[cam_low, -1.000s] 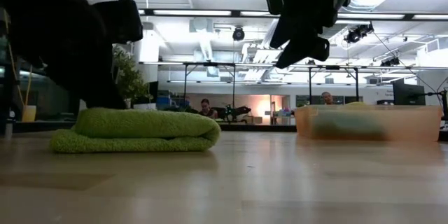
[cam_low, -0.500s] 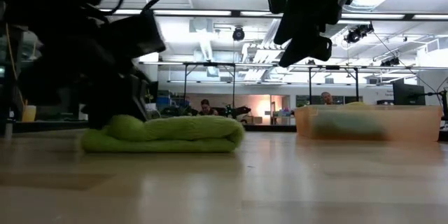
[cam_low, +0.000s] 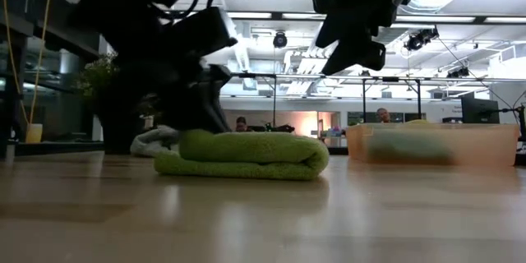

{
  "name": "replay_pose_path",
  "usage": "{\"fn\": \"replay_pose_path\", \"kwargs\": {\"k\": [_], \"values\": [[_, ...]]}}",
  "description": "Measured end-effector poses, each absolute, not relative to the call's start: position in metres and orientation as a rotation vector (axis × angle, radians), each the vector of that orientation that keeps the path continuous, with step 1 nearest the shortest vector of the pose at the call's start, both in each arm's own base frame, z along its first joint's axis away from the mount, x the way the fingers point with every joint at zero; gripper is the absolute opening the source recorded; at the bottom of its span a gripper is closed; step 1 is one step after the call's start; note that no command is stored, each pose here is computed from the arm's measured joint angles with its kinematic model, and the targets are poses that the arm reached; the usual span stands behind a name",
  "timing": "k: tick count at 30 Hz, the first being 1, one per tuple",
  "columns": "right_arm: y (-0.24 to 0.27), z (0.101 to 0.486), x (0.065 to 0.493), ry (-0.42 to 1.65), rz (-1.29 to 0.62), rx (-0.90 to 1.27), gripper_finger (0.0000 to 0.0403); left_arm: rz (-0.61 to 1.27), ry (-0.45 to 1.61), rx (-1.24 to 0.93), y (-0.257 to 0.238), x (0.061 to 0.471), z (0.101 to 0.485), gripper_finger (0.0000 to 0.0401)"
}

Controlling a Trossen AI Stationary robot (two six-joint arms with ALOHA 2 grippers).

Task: Fold microfiber towels
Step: Fold the green microfiber cloth

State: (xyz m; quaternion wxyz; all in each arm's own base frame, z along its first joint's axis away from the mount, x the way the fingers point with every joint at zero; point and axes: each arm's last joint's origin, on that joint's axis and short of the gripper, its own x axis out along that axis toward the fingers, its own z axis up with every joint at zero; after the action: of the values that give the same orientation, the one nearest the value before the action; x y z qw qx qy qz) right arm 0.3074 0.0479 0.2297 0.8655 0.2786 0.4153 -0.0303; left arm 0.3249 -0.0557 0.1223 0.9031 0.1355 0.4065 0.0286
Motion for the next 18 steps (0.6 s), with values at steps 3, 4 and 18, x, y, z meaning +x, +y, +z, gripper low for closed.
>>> {"fn": "replay_pose_path", "kwargs": {"k": [3,4,18], "values": [[0.047,0.23,0.308,0.867,-0.066,0.582,0.0206,0.069,0.815,0.273,-0.055,0.329,0.133,0.0],[0.047,0.23,0.308,0.867,-0.066,0.582,0.0206,0.069,0.797,0.272,-0.055,0.33,0.138,0.0],[0.047,0.231,0.309,0.844,-0.048,0.561,0.0206,0.186,0.753,0.145,-0.048,0.301,0.195,0.0]]}}
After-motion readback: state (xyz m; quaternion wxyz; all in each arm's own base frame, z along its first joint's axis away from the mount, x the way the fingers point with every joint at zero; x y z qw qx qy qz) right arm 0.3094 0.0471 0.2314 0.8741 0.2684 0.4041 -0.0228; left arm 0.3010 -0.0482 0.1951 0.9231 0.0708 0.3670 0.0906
